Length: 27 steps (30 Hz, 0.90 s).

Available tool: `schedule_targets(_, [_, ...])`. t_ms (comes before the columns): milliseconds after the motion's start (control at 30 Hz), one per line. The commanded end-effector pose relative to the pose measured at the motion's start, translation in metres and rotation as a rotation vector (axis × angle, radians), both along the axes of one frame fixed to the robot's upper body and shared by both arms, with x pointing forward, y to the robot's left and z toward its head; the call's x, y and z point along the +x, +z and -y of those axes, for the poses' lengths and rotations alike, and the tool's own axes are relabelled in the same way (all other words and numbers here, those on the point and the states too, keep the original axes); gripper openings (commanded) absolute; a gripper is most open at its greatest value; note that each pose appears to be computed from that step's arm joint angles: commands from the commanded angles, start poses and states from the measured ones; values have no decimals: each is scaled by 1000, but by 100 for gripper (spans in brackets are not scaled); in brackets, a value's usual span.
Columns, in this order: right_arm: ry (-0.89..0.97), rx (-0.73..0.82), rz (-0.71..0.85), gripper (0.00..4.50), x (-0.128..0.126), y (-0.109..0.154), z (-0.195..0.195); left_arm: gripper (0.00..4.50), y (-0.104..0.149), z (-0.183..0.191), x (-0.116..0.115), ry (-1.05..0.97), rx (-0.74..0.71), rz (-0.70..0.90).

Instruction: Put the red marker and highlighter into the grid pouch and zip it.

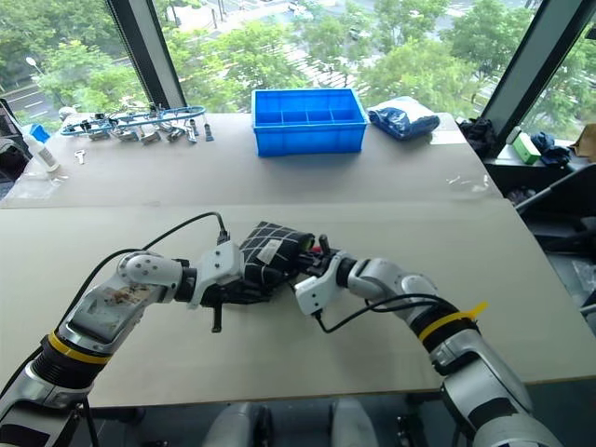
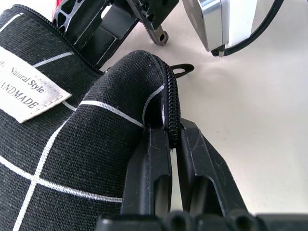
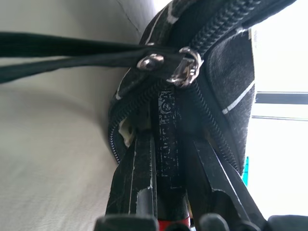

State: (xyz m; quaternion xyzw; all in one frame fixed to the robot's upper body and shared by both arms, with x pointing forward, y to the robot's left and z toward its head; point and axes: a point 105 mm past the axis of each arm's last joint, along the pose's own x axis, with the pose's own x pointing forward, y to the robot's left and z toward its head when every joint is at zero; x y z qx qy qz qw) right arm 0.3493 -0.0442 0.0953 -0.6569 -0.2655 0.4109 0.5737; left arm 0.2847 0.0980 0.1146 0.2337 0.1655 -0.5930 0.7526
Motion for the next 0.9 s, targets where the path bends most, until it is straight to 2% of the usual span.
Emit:
schedule_targets(33, [46,25,-12,145,-6,2,-4,0,14,3,-1,-18,-28,54])
schedule_targets(67, [47,48,-34,164,-7,3,-3,0,14,3,-1,-17,-27,54])
schedule_targets(133, [55,46,-78,234,-10,1,-2,0,14,2,-1,-17,-26,55])
schedule_targets(300, [60,25,-21,399,-6,10,5,0,15,3,-1,-19,-29,57])
schedule_targets(533, [40,-16,3,399,-4,38,55,0,15,3,1,5,-60,41])
schedule_targets(667, [34,-56,-25,399,-16,52,78,0,25,7,6,64,-173,-28])
schedule_targets(800, [-47,-74,-197,399,-32,48,104,0,33,8,15,122,-255,-63])
schedule_targets(900, [-191,-3,-281,399,-23,50,122,0,41,13,16,125,-325,-86])
